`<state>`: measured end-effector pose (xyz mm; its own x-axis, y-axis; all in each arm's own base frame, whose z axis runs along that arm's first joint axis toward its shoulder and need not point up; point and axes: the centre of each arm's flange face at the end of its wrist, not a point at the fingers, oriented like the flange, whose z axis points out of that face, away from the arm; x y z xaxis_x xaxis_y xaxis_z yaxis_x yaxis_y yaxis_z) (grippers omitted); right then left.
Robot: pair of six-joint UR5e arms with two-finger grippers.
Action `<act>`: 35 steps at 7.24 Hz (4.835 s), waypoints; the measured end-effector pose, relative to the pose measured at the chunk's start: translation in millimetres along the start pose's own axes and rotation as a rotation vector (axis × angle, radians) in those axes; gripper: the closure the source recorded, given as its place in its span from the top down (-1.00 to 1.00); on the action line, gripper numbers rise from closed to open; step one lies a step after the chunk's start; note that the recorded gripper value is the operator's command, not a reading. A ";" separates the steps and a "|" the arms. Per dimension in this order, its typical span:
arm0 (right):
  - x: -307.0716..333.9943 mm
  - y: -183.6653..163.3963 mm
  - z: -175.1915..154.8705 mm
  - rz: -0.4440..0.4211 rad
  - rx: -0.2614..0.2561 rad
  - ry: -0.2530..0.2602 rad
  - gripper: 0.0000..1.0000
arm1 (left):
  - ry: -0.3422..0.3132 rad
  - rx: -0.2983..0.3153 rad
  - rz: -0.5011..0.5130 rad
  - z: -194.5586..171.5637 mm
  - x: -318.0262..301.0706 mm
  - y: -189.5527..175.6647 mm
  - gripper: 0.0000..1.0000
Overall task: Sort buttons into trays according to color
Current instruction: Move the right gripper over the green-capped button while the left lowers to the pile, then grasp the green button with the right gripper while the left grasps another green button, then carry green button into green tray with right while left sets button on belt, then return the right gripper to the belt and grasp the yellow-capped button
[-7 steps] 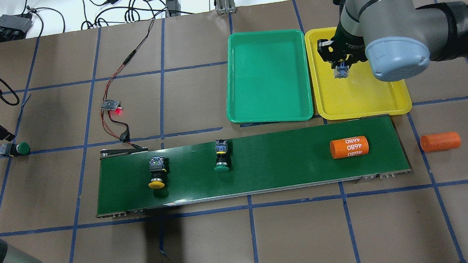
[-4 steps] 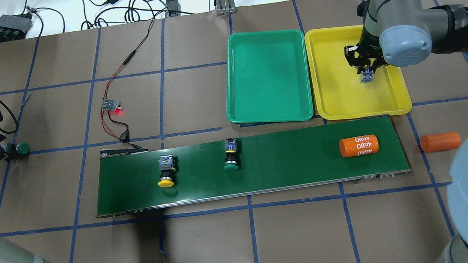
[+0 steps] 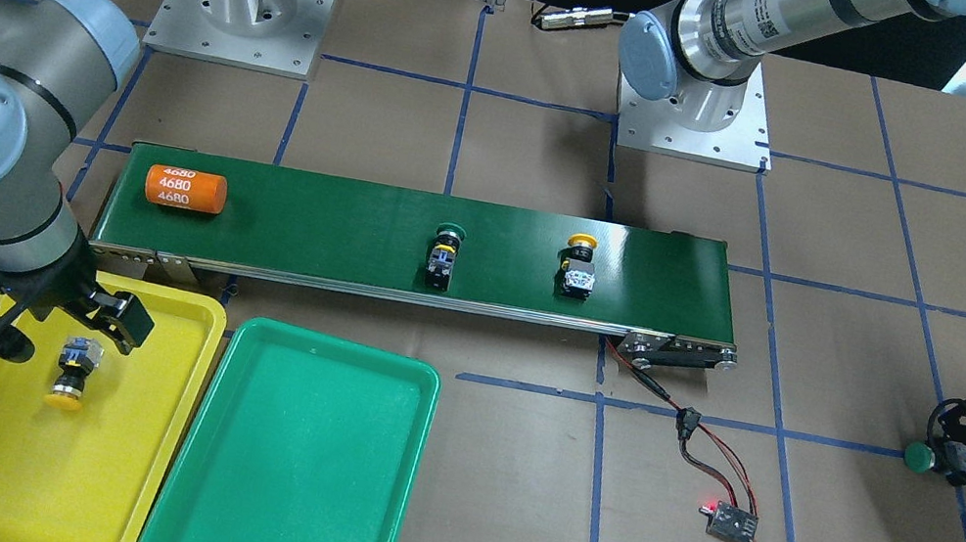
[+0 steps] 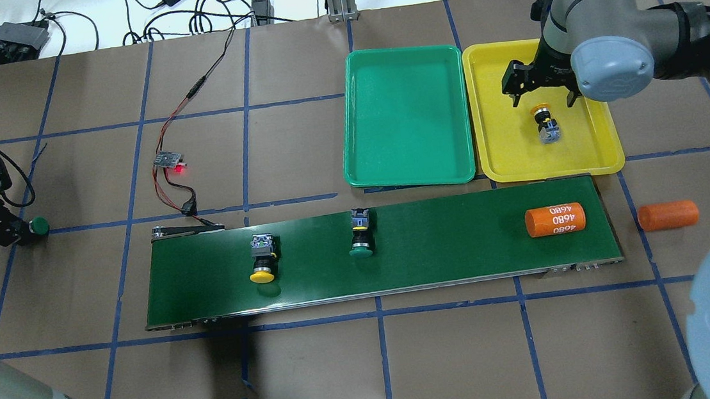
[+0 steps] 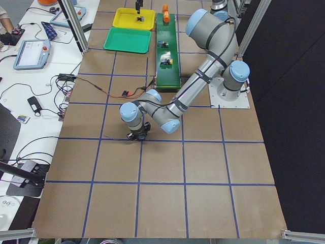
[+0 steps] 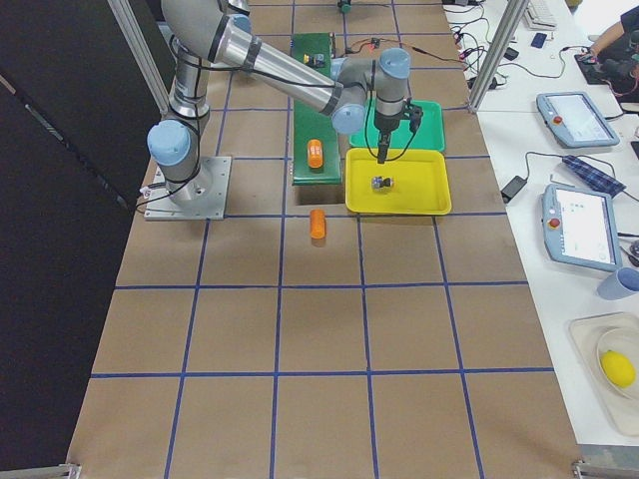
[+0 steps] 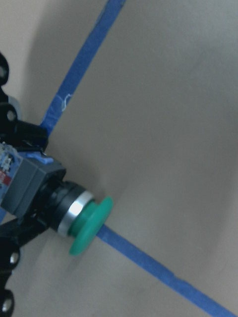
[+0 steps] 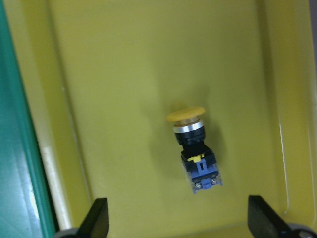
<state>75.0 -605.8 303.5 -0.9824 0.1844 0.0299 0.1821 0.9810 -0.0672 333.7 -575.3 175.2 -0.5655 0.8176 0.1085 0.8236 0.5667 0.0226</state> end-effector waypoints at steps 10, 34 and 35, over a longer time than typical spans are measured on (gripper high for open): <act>-188.4 178.0 13.8 -0.078 -0.237 -0.210 0.48 | 0.008 -0.113 -1.113 -119.7 277.5 -252.9 -1.00; -142.3 141.7 -44.2 0.051 -0.099 -0.171 1.00 | -0.070 0.036 -1.037 -300.4 335.7 -323.3 1.00; -163.4 152.4 -30.9 0.014 -0.123 -0.176 1.00 | -0.074 0.021 -1.031 -300.6 335.8 -321.2 1.00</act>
<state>264.5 -484.5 319.2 -0.9698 0.1954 -0.1460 0.1891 0.9804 0.0561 -107.8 -513.5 503.1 -0.9979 -0.0621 -0.0153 -0.0629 0.9966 0.0525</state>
